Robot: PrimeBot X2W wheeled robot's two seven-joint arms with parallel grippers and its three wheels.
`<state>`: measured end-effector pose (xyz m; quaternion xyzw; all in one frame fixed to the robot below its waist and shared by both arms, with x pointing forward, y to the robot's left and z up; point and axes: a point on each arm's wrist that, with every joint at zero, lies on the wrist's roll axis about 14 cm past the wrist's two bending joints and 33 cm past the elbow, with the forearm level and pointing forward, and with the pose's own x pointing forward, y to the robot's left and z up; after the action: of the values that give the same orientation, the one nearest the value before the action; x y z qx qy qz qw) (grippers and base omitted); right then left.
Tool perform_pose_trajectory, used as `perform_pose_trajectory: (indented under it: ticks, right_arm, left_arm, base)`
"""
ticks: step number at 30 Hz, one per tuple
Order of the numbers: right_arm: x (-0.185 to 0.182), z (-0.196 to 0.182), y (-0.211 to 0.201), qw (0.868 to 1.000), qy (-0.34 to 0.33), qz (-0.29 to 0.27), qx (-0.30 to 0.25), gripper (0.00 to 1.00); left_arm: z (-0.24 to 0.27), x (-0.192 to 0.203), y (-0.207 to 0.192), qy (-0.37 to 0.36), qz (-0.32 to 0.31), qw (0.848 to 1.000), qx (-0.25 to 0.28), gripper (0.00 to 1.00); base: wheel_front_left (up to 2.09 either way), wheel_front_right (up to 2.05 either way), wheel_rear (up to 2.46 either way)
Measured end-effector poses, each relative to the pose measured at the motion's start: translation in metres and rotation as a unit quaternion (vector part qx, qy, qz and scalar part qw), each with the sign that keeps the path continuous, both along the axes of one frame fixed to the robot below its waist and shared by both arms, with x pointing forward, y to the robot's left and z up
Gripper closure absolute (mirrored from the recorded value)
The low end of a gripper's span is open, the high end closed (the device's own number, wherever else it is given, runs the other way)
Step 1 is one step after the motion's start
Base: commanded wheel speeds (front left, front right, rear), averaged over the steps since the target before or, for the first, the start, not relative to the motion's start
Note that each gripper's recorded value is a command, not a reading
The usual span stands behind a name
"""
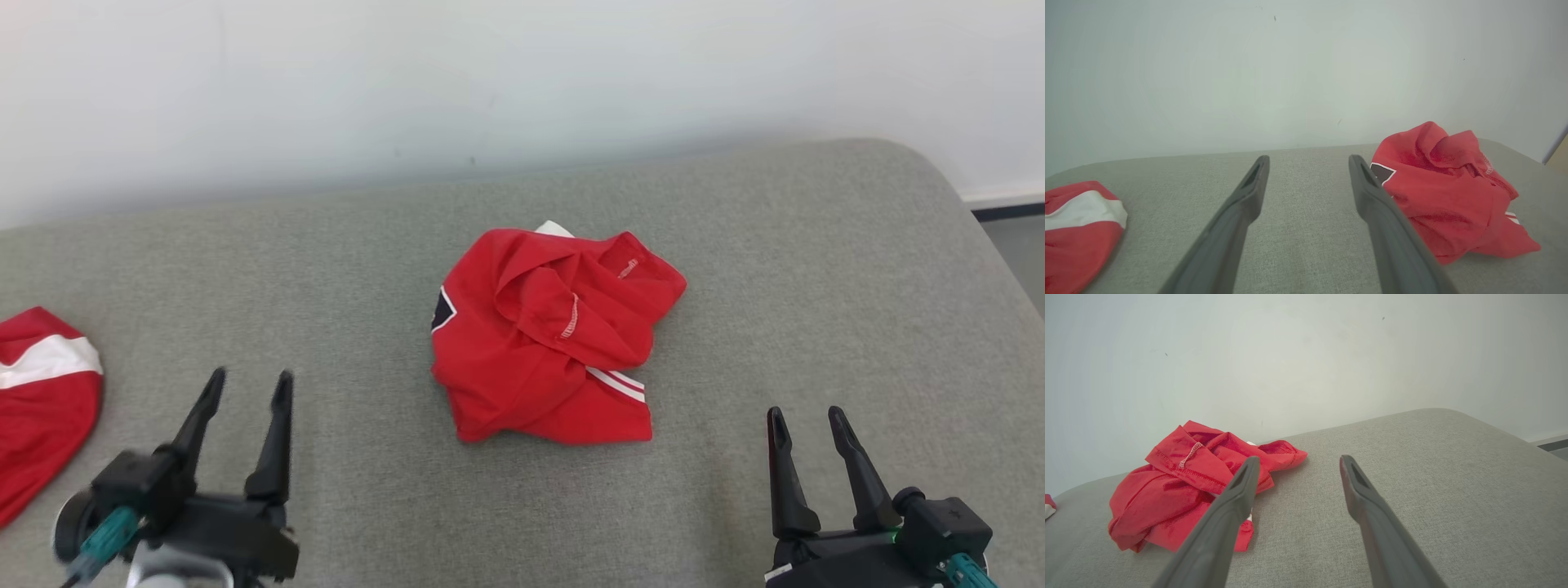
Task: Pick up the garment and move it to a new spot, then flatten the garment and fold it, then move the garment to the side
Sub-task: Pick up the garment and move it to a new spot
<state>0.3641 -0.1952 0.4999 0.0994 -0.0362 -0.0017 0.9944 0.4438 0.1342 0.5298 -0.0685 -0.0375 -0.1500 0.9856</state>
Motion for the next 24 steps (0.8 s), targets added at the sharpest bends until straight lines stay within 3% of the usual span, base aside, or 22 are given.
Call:
perform_pose_trajectory:
  ticks: [9,15,24]
  right_arm:
    - [-0.002,0.004,0.014,1.000,-0.007,0.021,-0.003,0.00]
    - [-0.002,0.007,0.019,0.999,-0.012,0.029,-0.007,0.00]
    - [-0.006,0.004,0.019,0.999,-0.008,0.030,-0.010,0.00]
  left_arm:
    - [-0.010,-0.049,0.061,0.005,0.108,0.994,-0.014,0.00]
    - [0.002,-0.070,0.073,-0.029,0.145,0.989,0.005,0.00]
    - [-0.022,-0.090,0.074,0.002,0.158,0.987,0.004,0.00]
  base:
    - [0.00,0.00,0.00]
    - [0.00,0.00,0.00]
    - [0.00,0.00,0.00]
